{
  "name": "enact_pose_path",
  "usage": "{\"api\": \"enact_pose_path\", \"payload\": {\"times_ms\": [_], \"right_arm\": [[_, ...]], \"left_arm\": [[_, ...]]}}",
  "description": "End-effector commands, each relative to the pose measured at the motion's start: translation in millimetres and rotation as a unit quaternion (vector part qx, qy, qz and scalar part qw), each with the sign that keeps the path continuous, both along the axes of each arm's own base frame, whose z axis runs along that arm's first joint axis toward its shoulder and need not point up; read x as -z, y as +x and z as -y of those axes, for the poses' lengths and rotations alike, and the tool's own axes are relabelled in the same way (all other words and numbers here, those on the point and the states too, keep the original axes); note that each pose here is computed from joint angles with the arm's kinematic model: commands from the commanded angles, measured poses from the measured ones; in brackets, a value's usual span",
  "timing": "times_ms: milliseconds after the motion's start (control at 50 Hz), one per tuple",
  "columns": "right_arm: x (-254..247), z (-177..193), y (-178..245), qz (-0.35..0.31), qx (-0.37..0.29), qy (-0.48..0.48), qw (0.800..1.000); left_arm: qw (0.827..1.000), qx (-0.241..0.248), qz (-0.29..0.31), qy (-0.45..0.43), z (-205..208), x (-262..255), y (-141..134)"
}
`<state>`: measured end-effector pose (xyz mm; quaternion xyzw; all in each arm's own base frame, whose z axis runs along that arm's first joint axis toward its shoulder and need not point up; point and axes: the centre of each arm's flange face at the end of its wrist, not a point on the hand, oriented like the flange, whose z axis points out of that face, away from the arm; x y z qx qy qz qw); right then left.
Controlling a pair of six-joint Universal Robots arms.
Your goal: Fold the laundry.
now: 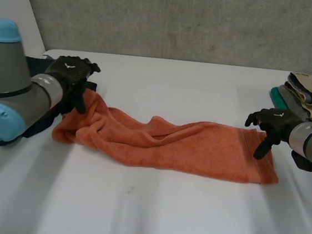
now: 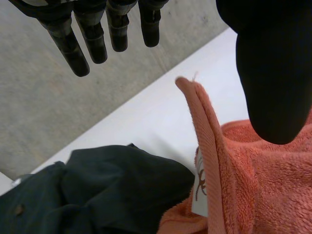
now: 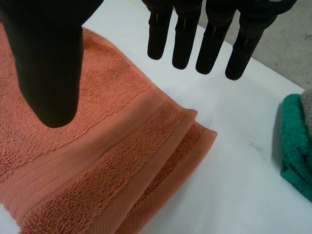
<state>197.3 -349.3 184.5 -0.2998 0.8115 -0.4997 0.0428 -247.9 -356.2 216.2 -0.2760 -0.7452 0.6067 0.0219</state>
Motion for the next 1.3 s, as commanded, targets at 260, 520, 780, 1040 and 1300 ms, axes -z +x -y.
{"api": "enact_pose_path", "payload": {"times_ms": [260, 520, 780, 1040, 1300], "right_arm": [[16, -7, 13, -0.032, -0.008, -0.034, 0.999], [-11, 8, 13, -0.028, -0.004, -0.083, 0.996], [-46, 18, 44, 0.059, -0.074, -0.111, 0.989], [11, 25, 100, 0.091, -0.148, -0.071, 0.982], [-69, 88, 74, 0.075, -0.012, -0.286, 0.955]], "left_arm": [[0.998, 0.018, 0.067, 0.010, 34, 49, -33], [0.989, -0.020, 0.044, -0.140, -3, -87, -21], [0.933, 0.091, -0.111, -0.331, -98, -204, -11], [0.895, 0.102, -0.161, -0.403, -137, -227, 7], [0.907, 0.042, -0.133, -0.398, -78, -208, 31]]}}
